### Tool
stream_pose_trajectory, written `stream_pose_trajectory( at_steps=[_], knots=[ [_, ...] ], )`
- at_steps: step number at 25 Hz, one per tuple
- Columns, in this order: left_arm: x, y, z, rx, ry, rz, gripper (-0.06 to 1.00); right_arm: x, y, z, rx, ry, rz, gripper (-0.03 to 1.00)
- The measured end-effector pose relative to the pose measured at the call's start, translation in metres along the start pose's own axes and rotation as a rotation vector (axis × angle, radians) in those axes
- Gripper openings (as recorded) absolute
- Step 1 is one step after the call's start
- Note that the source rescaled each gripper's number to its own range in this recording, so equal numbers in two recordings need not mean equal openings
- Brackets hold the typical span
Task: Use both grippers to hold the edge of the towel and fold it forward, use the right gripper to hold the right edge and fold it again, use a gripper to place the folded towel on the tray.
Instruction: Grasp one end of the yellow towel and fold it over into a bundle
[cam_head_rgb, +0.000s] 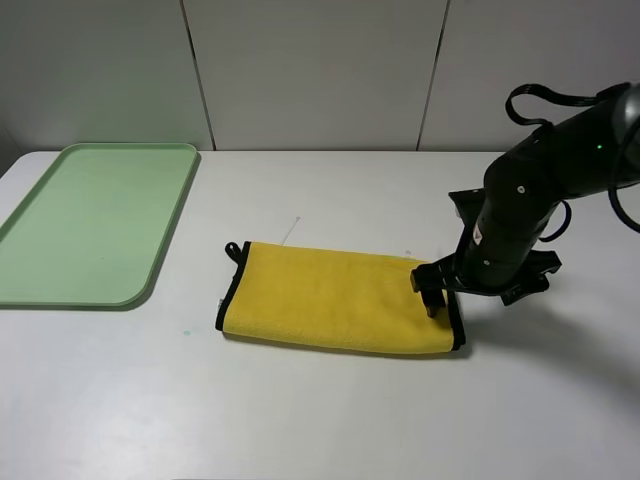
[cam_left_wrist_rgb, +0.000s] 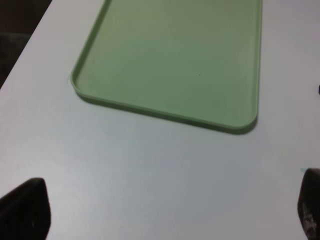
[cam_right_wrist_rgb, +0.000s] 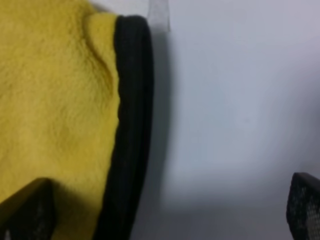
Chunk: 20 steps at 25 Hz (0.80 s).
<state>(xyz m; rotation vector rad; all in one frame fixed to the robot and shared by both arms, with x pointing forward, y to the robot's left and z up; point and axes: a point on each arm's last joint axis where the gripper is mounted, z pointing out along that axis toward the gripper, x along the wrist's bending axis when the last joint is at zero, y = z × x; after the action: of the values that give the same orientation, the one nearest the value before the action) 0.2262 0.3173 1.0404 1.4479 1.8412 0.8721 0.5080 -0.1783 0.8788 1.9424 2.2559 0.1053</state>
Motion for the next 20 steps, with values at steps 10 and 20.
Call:
stream_pose_trajectory(
  at_steps=[10,20],
  knots=[
    [0.0,0.0,0.0,0.0,0.0,0.0,1.0,0.004,0.0,0.02,0.055,-0.004,0.004,0.89],
    [0.0,0.0,0.0,0.0,0.0,0.0,0.99,0.013,0.003,0.022,0.011,0.049,0.008,0.13]
  ],
)
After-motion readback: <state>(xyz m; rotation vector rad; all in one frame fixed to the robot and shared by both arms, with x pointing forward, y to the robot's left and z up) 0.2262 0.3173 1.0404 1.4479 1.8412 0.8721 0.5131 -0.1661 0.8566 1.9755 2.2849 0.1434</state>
